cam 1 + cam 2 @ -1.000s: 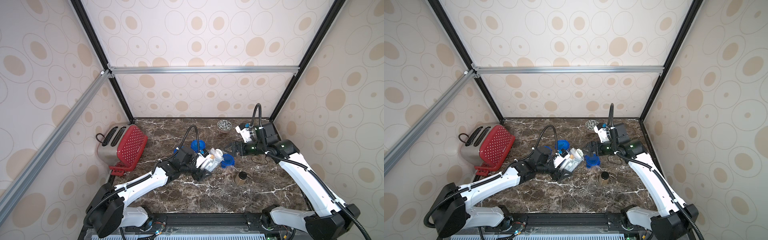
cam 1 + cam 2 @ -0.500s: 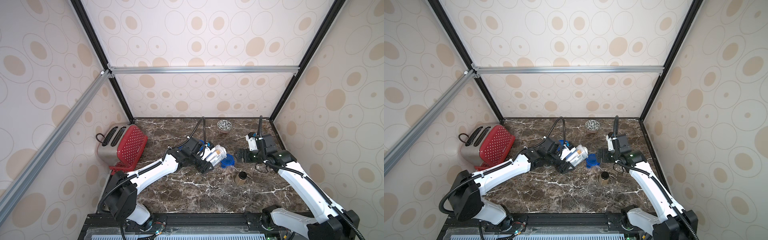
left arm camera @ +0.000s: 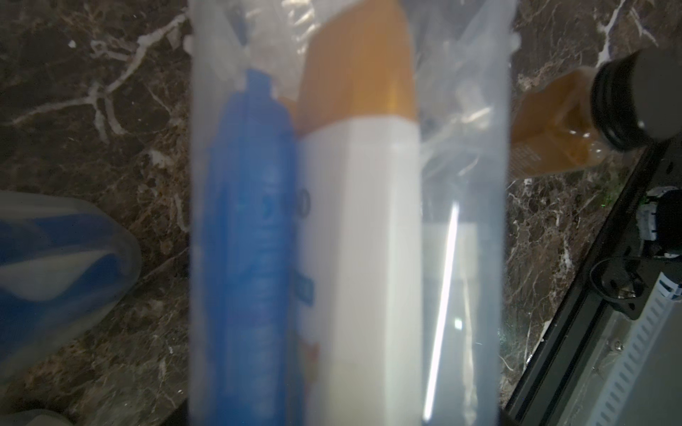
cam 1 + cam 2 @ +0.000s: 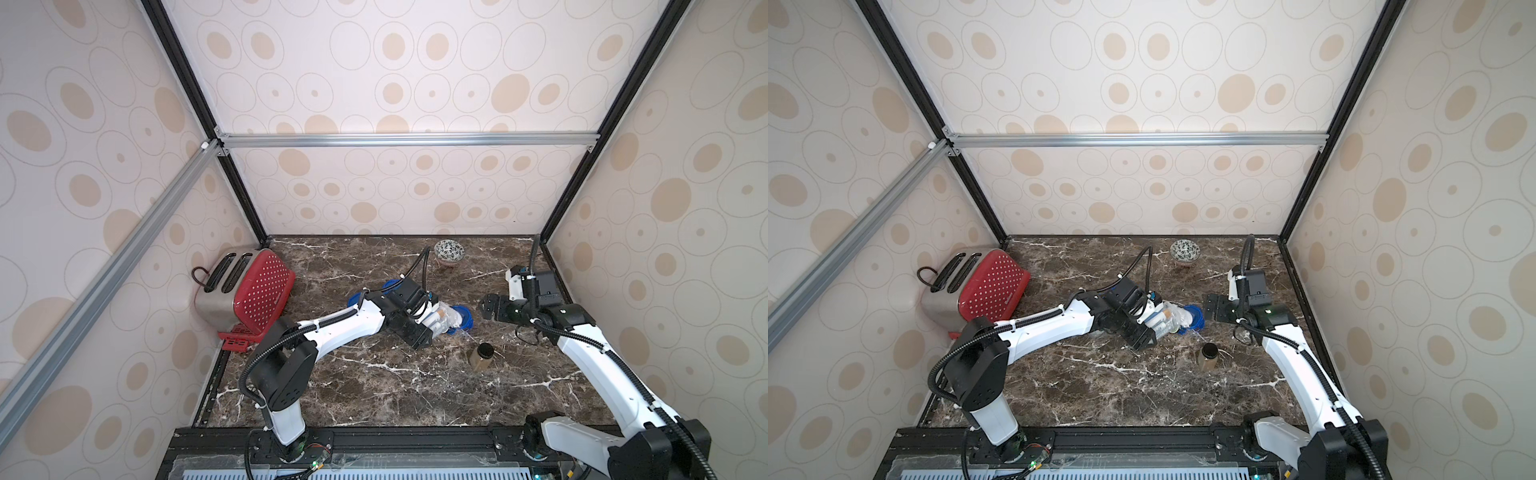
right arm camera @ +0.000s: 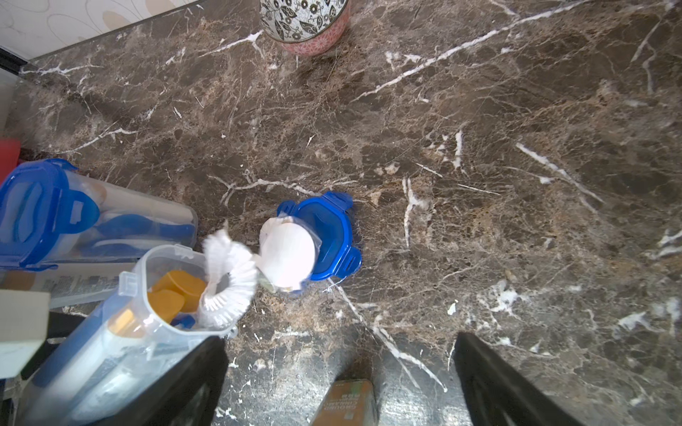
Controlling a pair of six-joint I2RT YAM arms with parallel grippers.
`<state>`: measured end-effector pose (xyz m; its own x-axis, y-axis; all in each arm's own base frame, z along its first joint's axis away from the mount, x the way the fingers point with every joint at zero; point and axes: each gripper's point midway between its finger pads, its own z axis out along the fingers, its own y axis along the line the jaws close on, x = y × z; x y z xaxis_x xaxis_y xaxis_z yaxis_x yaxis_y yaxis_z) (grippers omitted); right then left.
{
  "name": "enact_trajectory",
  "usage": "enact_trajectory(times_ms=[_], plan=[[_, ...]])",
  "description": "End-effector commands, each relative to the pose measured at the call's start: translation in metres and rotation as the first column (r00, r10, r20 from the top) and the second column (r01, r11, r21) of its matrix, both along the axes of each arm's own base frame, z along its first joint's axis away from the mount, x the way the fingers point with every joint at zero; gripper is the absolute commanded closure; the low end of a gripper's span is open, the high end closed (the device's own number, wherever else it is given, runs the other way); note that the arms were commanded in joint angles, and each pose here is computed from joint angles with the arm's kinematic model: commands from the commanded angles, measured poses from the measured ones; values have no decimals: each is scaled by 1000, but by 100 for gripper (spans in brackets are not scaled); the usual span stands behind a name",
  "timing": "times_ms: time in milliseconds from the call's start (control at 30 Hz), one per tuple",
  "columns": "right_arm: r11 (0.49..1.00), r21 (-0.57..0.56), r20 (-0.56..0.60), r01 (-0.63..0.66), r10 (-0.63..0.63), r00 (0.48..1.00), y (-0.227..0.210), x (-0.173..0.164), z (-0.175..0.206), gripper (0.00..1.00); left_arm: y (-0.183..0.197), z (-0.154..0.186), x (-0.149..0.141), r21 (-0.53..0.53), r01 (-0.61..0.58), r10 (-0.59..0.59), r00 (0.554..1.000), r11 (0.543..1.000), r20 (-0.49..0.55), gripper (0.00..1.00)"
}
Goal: Take out toiletry kits
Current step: 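Pour the toiletry kits out of the container.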
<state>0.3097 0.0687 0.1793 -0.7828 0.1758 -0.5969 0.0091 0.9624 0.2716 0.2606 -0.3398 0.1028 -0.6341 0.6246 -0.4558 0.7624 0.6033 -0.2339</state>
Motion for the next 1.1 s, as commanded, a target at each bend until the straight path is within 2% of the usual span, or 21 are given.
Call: enact_trajectory(times_ms=[0,333,533,767,1067], plan=[[1000,12,-1,7,-7,1000,-1,-1,-2,0,-9,20,9,2,-6,6,999,1000,36,93],[1000,4,-10,13,-13,1000,-2,1,-4,0,5,17,3,184,37,-32,999,982,-31,92],[1000,-2,-11,19,-19,1000,-4,2,-6,0,6,18,1,280,93,-71,994,956,-87,91],[999,-6,-14,32,-32,999,-8,2,-8,0,4,23,7,403,144,-104,987,904,-119,90],[999,-7,-17,35,-35,999,-9,3,-10,0,-6,41,9,420,179,-123,980,890,-156,89]])
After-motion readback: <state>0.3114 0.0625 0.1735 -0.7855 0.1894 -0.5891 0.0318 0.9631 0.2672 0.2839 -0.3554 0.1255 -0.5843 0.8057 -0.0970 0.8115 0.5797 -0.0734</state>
